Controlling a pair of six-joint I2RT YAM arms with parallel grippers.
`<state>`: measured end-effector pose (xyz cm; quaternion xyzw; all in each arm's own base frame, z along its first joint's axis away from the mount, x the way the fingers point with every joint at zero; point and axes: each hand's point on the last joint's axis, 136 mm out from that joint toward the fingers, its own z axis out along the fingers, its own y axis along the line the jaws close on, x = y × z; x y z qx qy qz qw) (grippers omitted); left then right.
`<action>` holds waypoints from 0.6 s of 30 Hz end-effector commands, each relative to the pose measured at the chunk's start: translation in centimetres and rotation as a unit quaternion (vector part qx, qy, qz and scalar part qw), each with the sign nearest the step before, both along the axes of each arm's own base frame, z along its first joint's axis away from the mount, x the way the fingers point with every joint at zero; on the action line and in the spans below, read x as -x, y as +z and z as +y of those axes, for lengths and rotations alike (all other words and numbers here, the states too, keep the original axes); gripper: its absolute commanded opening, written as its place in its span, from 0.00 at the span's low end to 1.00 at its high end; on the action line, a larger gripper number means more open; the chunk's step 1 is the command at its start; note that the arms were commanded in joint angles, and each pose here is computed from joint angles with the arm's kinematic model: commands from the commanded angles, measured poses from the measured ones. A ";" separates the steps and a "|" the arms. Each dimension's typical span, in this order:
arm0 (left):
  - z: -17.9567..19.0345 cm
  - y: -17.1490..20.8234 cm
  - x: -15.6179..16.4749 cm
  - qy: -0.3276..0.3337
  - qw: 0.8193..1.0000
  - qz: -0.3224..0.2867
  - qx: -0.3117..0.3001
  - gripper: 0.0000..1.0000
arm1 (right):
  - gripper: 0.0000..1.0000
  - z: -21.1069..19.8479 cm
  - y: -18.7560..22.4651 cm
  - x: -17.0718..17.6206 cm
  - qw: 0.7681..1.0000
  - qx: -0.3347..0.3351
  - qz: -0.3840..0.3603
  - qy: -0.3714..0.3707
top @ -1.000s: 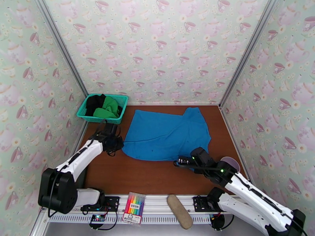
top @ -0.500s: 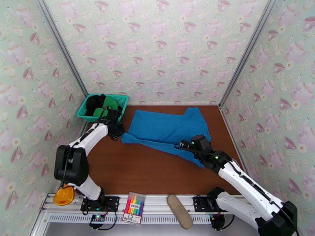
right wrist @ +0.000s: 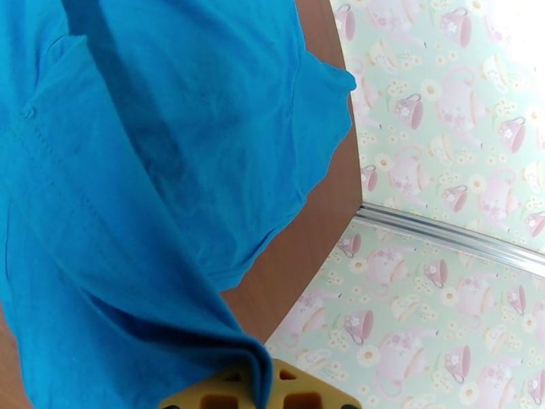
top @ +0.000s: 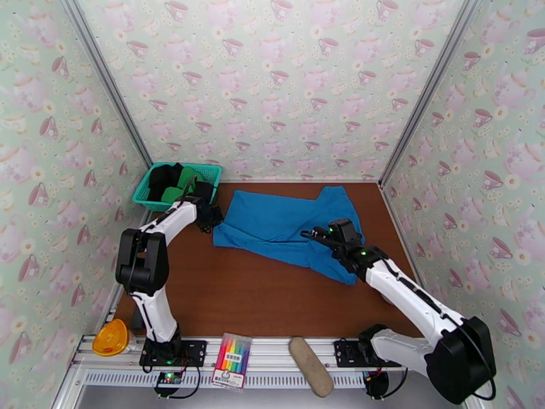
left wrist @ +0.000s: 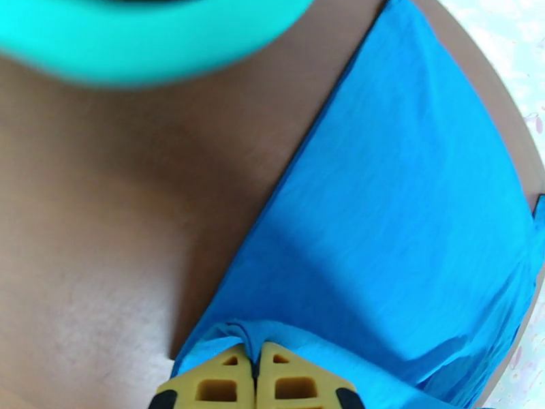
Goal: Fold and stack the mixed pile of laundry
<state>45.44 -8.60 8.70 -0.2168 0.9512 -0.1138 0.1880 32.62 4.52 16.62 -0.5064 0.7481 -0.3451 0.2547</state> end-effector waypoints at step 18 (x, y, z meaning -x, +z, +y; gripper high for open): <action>-1.1 -4.7 -1.8 -0.005 0.999 0.043 0.013 0.00 | 0.00 -0.7 -2.6 -6.3 0.997 -0.050 -0.017 -0.047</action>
